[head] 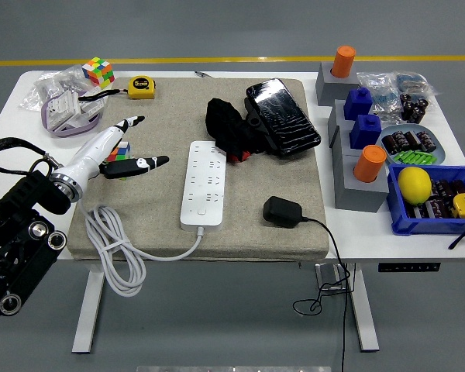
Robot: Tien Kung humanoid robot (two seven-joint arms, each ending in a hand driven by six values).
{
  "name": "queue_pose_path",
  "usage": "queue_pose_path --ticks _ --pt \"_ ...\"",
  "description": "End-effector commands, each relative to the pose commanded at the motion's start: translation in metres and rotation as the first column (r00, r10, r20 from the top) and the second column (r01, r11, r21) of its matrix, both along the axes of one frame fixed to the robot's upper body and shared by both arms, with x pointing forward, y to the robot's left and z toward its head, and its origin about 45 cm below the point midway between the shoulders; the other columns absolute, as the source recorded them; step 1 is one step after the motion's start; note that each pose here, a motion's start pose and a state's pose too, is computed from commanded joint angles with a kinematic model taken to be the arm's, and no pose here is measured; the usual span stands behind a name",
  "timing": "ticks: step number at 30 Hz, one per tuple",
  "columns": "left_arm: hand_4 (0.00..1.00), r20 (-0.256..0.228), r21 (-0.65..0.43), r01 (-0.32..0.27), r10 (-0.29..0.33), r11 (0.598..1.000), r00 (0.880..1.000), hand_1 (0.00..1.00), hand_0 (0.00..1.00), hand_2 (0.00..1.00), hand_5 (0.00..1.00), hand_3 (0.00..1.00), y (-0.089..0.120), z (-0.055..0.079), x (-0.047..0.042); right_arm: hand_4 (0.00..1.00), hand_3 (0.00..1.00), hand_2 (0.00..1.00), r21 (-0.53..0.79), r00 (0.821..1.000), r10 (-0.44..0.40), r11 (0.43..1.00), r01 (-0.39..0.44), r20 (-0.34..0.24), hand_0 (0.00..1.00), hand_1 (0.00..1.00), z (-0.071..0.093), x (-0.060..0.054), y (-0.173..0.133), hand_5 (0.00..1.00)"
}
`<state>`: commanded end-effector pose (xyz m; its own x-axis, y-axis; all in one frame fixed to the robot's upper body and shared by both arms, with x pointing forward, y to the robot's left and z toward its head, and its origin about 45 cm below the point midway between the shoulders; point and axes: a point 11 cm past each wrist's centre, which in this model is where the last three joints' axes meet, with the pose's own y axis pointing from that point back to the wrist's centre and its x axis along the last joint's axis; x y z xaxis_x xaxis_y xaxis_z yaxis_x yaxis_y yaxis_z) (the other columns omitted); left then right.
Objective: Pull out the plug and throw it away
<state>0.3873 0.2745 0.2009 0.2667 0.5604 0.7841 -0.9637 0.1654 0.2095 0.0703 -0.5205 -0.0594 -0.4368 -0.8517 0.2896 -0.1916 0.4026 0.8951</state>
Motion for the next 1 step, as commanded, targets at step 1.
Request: queue_pose_path --ticks 1 --pt "0.998 -0.001 0.0 0.0 0.0 1.0 1.0 0.998 0.995 0.998 0.711 0.998 0.0001 -0.0004 -0.0002 0.967 0.566 0.669 0.0 1.0 0.0 1.0 0.0 -0.001 0.568 0.645 -0.0002 -0.0003 0.0002 0.49"
